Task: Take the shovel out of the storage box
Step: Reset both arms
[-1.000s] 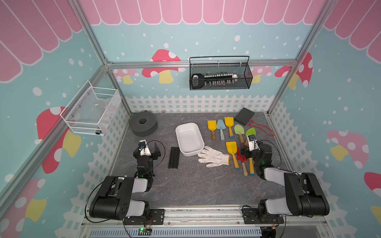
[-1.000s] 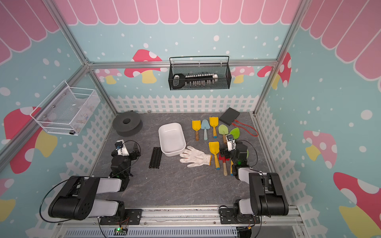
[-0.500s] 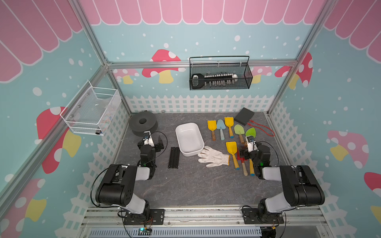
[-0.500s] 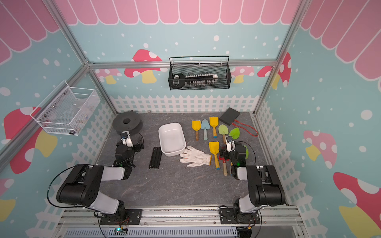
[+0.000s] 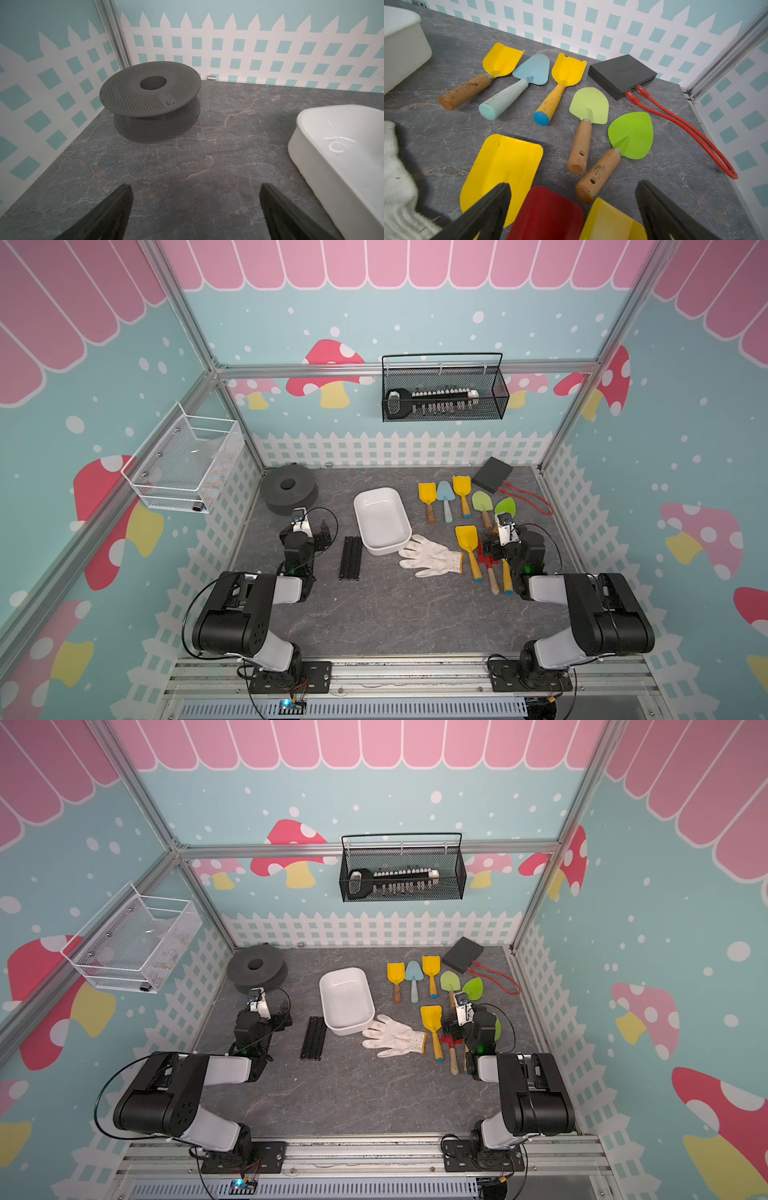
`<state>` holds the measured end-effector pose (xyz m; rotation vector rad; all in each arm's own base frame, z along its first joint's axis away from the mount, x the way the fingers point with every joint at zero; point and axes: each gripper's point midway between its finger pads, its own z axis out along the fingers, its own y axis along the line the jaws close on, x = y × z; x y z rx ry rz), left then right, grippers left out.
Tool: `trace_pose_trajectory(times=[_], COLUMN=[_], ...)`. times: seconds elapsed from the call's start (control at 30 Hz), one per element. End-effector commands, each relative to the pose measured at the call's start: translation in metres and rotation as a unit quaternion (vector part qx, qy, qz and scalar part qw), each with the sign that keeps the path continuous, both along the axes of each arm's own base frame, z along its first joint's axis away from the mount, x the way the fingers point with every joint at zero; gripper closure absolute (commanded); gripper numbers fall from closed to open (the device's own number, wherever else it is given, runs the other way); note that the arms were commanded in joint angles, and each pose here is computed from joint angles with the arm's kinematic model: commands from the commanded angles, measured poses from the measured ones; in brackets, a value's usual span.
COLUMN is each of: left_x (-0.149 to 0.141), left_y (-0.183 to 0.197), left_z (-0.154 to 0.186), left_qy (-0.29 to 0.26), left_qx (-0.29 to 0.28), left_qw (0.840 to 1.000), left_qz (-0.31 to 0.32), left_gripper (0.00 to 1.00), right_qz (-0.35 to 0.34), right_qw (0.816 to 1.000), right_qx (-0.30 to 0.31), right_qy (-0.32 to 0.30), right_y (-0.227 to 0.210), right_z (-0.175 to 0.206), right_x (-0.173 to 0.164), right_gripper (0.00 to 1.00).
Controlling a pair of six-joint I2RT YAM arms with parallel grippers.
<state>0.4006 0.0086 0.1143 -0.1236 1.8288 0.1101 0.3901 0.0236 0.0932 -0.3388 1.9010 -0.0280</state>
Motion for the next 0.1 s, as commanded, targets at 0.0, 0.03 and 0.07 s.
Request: trace_pose_trajectory(times=[0.0, 0.03, 0.07], left_x=[0.0021, 0.0022, 0.0016], left_y=[-0.0003, -0.0003, 0.0001], left_z=[0.0012, 0.0015, 0.0023], left_qy=[0.003, 0.002, 0.001], left_qx=[0.004, 0.004, 0.005], left_qw=[1.0, 1.0, 1.0], left_qz=[-0.007, -0.007, -0.006], left_gripper=[0.01, 0.01, 0.01], right_qz=[0.006, 0.006, 0.006], right_qw=[1.0, 1.0, 1.0], right_qx=[-0.001, -0.001, -0.001], right_qy=[-0.004, -0.003, -0.003], right_y=[0.0032, 0.0032, 0.0032], right_z=[0.003, 0.0029, 0.0027], right_x=[0.0041, 0.0039, 0.0039], right_gripper=[0.01, 0.0, 0.0])
